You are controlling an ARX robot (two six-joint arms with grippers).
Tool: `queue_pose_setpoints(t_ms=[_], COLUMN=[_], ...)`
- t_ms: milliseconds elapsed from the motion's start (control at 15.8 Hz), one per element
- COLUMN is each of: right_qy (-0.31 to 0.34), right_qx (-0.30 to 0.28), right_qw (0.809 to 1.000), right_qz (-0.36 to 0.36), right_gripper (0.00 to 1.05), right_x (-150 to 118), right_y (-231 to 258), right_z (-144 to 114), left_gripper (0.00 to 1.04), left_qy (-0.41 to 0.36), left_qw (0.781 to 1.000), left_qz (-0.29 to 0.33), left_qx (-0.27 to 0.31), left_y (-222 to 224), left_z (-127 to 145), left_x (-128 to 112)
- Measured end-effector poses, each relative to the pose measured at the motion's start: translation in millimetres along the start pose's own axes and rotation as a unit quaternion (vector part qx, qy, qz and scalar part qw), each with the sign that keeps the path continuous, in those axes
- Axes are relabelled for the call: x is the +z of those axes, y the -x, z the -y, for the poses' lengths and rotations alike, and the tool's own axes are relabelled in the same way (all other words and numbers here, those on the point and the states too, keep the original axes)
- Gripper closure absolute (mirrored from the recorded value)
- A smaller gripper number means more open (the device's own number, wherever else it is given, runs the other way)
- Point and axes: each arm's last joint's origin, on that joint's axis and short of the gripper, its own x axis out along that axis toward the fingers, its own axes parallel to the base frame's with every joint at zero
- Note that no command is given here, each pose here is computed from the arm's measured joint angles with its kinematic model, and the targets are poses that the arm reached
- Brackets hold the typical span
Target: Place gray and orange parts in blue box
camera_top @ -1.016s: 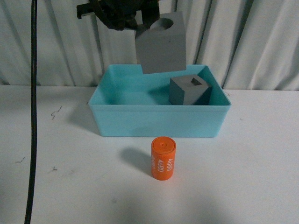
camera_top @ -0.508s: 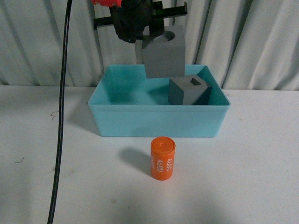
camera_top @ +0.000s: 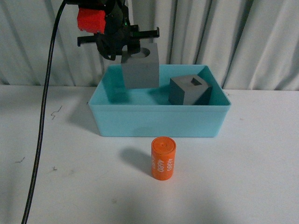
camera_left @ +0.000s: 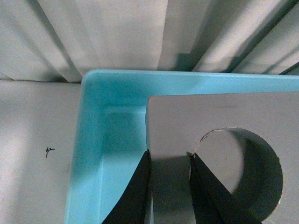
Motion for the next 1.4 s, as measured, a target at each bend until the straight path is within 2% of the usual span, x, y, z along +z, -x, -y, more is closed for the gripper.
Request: queue_pose_setpoints(t_ms=[190,571,698,1079,1143,1397], right_qy=[0.000,0.000,0.000,0.000,0.000,0.000], right_qx=[0.000,0.000,0.000,0.000,0.000,0.000], right_qw=[1.000,1.000,1.000,1.000,1.000,1.000], right_qz=[0.000,0.000,0.000,0.000,0.000,0.000], right_gripper=[0.06,0.06,0.06,0.06,0.06,0.06], right_x=[0.0,0.0,0.0,0.0,0.0,0.0], right_y=[0.0,0.0,0.0,0.0,0.0,0.0], right_z=[0.0,0.0,0.0,0.0,0.0,0.0], left_gripper=[0.87,0.87,0.87,0.87,0.84,0.47], left_qy=[-0.003,-0.027,-0.033,-0.038,-0.037,-0.036], left_qw=[1.000,0.999,0.999,0.999,0.999,0.999], left_qz=[0.012,-0.005,-0.023,-0.019,-0.017,-0.015], left_qx=[0.003,0.022,0.031,0.032,0.032,0.029], left_y=[-3.0,-14.5,-19.2,-19.3,-19.3,-18.5], left_z=[-6.2,-22.7,-27.4,-27.7,-27.6,-27.0], left_x=[0.3,-19.3,-34.5,-33.8,-33.3,-30.4])
